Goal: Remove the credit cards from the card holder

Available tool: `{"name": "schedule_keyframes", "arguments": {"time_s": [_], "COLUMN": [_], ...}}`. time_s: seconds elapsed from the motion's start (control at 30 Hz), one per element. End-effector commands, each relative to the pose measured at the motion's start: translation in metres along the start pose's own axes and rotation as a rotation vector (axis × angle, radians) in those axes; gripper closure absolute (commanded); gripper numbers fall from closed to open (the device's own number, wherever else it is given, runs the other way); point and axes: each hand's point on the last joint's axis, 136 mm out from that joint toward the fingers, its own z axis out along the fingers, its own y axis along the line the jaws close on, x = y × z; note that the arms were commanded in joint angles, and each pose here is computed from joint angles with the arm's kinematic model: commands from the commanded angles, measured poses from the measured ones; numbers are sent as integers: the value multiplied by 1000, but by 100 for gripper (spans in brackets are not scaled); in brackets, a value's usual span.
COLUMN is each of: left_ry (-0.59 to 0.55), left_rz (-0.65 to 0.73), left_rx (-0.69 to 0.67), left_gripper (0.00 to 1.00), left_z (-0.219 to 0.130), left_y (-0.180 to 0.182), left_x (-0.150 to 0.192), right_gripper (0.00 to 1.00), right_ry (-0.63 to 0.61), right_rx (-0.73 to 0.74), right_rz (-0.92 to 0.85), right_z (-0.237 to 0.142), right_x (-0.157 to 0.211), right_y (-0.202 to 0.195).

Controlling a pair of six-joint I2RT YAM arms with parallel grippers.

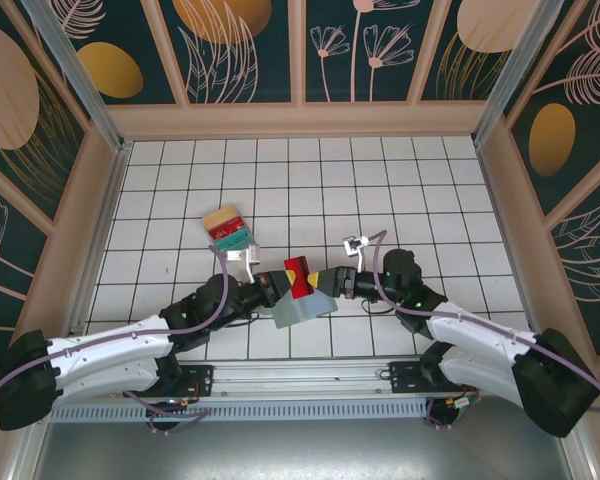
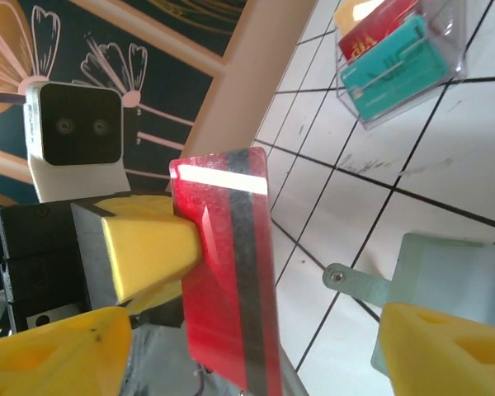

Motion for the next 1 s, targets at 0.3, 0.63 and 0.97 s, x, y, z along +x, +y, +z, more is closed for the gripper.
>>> {"name": "schedule_keyframes", "arguments": {"time_s": [0.3,0.63,0.97], "left_ry": [-17,150,246], "left_rz": [457,803,1065], "left_rx": [-571,-852,-942], "left_gripper": [100,100,100], "left_z": [-30,-25,-4], "left_y": [54,79,101], "left_x": [-44,-94,-159], "right_gripper": [1,1,1], "right_ry": [-96,-112,-175], "right_rx": [217,227,214], "right_rz": [-187,-210,-227], "right_z": [-20,-23,-35], "right_x": [-10,-4,-9], "right_y": [-29,-33,-23]}}
